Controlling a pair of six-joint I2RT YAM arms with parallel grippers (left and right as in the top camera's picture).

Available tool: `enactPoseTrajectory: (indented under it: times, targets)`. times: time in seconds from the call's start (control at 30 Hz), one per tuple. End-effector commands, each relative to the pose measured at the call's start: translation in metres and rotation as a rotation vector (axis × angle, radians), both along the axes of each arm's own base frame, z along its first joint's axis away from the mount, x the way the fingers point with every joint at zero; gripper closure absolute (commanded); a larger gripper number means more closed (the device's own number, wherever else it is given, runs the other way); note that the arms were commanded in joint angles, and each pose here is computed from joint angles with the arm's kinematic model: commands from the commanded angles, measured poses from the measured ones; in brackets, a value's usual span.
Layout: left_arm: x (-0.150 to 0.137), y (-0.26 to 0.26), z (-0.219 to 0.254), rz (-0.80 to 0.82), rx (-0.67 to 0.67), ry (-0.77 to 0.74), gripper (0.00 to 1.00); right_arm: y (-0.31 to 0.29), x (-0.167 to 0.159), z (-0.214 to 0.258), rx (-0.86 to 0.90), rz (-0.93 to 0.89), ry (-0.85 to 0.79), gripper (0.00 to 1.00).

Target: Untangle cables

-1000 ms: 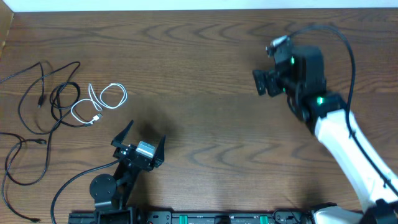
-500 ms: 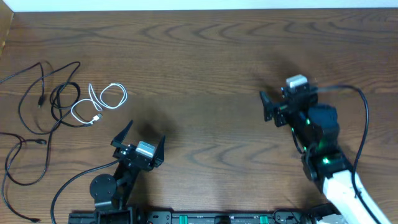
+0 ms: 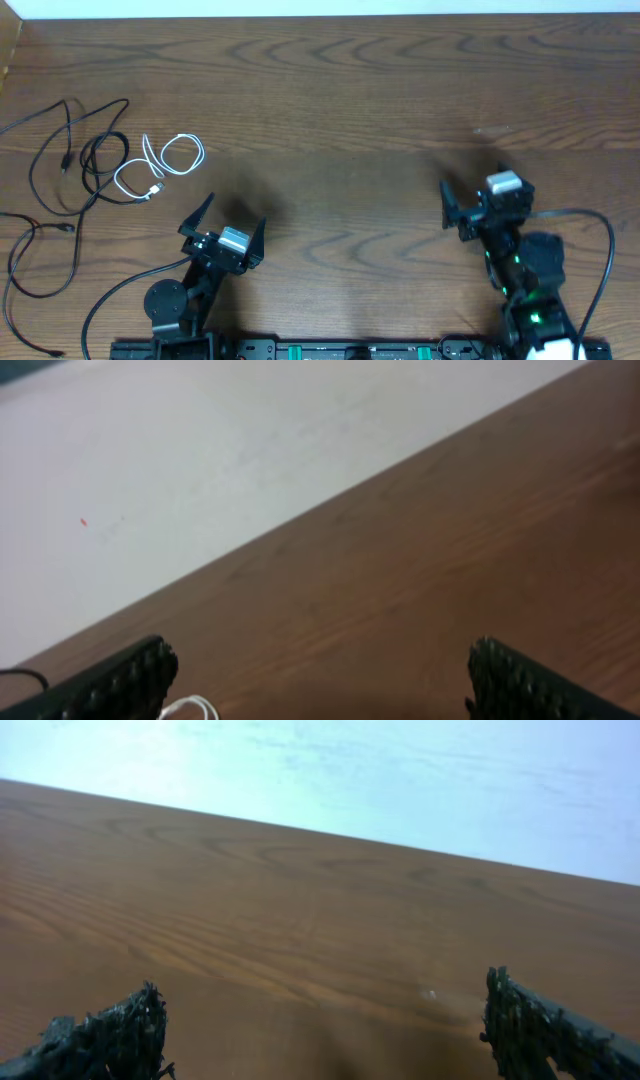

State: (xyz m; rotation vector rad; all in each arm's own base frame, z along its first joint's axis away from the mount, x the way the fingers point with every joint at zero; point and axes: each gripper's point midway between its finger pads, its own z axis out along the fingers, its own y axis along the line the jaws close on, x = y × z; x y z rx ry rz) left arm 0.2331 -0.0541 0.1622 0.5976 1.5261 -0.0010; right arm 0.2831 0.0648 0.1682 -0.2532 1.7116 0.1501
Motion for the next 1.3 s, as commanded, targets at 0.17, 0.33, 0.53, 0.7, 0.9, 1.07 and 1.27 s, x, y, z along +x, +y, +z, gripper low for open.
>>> enactPoseTrajectory:
  times: [0.17,0.33,0.53,0.7,0.9,1.07,1.27]
  targets:
    - [0.0,0.0,-0.017,0.003,-0.003,0.051,0.06,-0.024,-0.022,-0.011,0.078,-0.08,-0.058,0.01]
    - [0.0,0.0,-0.017,0.003,-0.004,0.051,0.06,-0.037,-0.027,-0.007,0.079,-0.128,-0.078,0.01]
    - [0.0,0.0,-0.017,0.004,-0.003,0.051,0.06,-0.048,-0.034,-0.017,0.075,-0.168,-0.043,0.01]
    - [0.0,0.0,-0.017,0.003,-0.003,0.051,0.06,-0.052,-0.037,-0.01,0.081,-0.185,-0.076,0.01]
    - [0.0,0.0,-0.017,0.003,-0.003,0.051,0.06,-0.053,-0.037,-0.011,0.081,-0.189,-0.075,0.01]
    - [0.0,0.0,-0.017,0.003,-0.003,0.051,0.06,-0.053,-0.037,-0.011,0.081,-0.19,-0.075,0.01]
    - [0.0,0.0,-0.017,0.003,-0.003,0.051,0.06,-0.053,-0.037,-0.011,0.081,-0.189,-0.075,0.01]
